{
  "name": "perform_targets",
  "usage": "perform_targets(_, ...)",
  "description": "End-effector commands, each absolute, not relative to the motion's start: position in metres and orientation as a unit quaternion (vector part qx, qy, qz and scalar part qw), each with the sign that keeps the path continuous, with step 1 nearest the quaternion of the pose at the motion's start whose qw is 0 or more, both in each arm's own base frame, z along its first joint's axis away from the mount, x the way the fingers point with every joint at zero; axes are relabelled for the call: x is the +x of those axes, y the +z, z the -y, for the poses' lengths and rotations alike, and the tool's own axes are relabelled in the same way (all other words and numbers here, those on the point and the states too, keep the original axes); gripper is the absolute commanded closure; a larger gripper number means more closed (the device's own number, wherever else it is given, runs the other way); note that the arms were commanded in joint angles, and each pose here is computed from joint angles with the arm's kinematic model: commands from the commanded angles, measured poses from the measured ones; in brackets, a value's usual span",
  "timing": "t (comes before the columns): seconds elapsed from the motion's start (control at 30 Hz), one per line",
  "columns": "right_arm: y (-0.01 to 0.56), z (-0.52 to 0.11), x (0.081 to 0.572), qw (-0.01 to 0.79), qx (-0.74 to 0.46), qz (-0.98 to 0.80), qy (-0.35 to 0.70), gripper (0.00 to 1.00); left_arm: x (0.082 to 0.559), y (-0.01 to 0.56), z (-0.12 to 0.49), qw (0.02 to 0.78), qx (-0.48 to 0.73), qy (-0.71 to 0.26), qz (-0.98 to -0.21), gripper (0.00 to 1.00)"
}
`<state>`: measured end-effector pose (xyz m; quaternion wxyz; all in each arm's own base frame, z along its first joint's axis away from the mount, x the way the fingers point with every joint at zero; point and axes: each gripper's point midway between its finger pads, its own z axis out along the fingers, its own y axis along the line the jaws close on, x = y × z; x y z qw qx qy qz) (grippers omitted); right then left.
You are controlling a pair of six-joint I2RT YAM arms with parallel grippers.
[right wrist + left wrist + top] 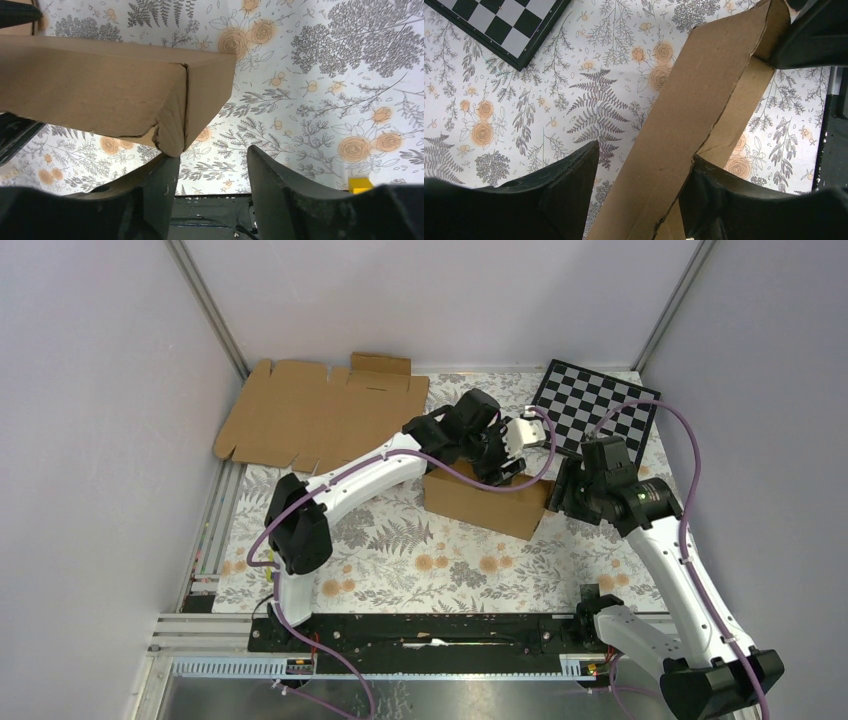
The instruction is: Fold the paper box
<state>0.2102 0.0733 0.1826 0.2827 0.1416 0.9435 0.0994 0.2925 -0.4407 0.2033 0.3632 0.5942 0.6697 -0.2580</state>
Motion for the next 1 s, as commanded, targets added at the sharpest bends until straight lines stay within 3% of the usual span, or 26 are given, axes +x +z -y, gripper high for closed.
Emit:
perform_targets(0.0, 0.214, -0.066, 0.218, 0.327, 0.097, -0.936, 0.086, 0.39, 0.279, 0.212, 0.428, 0.351, 0.595, -0.252, -0.677, 0.37)
perform_targets(0.17, 0.234, -0.075, 0.225, 0.342, 0.089, -0.929, 0.108, 0.32, 0.281, 0.211, 0.426, 0.352, 0.597, -0.248, -0.677, 0.38)
perform_targets(0.23, 0.238, -0.076, 0.230, 0.350, 0.093, -0.925, 0.111, 0.45, 0.280, 0.209, 0.426, 0.350, 0.597, -0.247, -0.678, 0.39)
perform_targets(0.3, 0.238, -0.075, 0.234, 0.357, 0.100, -0.922, 0.110, 0.65, 0.280, 0.209, 0.426, 0.350, 0.598, -0.247, -0.678, 0.41)
perform_targets(0.37, 0.235, -0.077, 0.236, 0.354, 0.102, -0.922, 0.114, 0.77, 0.280, 0.208, 0.425, 0.350, 0.597, -0.245, -0.679, 0.43)
perform_targets(0.6, 0.221, -0.084, 0.231, 0.333, 0.097, -0.929, 0.129, 0.84, 0.279, 0.202, 0.422, 0.345, 0.599, -0.240, -0.682, 0.44)
perform_targets(0.73, 0.216, -0.092, 0.230, 0.324, 0.089, -0.930, 0.147, 0.81, 0.278, 0.202, 0.422, 0.343, 0.599, -0.242, -0.682, 0.45)
perform_targets(0.8, 0.210, -0.093, 0.230, 0.318, 0.091, -0.932, 0.147, 0.89, 0.279, 0.202, 0.422, 0.343, 0.598, -0.242, -0.683, 0.45)
perform_targets(0.83, 0.207, -0.092, 0.229, 0.316, 0.093, -0.933, 0.145, 1.00, 0.278, 0.203, 0.422, 0.344, 0.598, -0.243, -0.682, 0.45)
perform_targets(0.97, 0.194, -0.090, 0.225, 0.303, 0.095, -0.938, 0.139, 1.00, 0.277, 0.205, 0.422, 0.345, 0.596, -0.245, -0.682, 0.46)
